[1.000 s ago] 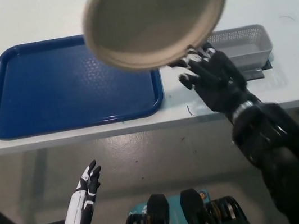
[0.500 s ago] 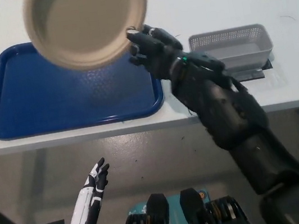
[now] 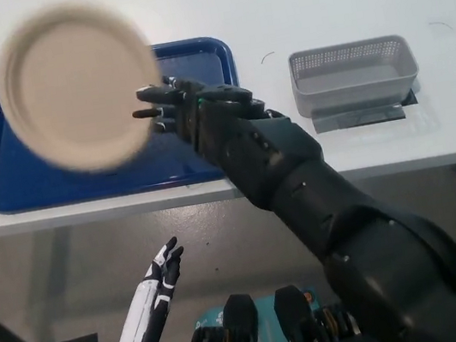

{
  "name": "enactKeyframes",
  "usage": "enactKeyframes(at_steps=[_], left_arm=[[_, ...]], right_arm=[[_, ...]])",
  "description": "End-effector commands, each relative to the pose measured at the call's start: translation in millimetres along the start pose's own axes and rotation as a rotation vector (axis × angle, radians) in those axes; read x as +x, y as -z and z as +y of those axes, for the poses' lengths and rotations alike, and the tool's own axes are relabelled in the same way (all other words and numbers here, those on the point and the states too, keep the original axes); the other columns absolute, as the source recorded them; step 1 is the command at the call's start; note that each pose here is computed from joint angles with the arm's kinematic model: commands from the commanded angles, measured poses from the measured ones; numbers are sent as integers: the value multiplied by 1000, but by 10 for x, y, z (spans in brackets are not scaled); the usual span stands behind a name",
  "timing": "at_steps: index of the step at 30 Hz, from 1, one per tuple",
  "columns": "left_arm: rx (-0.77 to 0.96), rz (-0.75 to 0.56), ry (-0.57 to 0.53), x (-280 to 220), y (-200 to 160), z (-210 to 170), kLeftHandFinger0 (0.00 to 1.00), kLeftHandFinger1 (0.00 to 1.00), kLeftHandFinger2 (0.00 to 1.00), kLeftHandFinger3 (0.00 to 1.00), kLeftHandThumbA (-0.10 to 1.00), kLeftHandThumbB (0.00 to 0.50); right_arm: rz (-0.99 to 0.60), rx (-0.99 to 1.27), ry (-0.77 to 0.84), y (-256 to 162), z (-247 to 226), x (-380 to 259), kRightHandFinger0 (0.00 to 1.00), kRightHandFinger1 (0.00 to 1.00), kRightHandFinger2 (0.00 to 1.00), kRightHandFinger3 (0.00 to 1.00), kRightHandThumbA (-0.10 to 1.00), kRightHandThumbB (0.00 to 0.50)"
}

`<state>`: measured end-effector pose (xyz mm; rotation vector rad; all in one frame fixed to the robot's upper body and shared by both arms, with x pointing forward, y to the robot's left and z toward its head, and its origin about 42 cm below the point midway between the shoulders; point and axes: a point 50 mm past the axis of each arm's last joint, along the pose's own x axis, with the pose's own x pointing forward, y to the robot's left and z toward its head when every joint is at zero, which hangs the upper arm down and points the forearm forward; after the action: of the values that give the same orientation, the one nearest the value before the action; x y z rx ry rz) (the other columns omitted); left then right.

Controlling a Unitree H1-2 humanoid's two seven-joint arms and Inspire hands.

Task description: Use the right hand to pick up a plate from a leveled surface and place it into a tray on the left side

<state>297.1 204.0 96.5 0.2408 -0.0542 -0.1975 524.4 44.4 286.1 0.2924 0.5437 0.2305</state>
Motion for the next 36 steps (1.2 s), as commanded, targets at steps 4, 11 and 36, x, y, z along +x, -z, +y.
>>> enactKeyframes(at_steps=[4,11,36], left_arm=[[16,-37,33,57,-124,17,1000,1000,1000,1000,1000,0],[28,-41,40,96,-148,20,1000,1000,1000,1000,1000,0],[11,-36,36,34,-21,-19,1000,1000,1000,1000,1000,13]], right_arm=[[-19,-166,-212,-288,173,-68,1000,1000,1000,1000,1000,319],[-72,-216,-212,-399,51,-80,1000,1000,1000,1000,1000,410],[-1298,-334,-732,-1139,-1029,-3514,1000,1000,1000,1000,1000,405]])
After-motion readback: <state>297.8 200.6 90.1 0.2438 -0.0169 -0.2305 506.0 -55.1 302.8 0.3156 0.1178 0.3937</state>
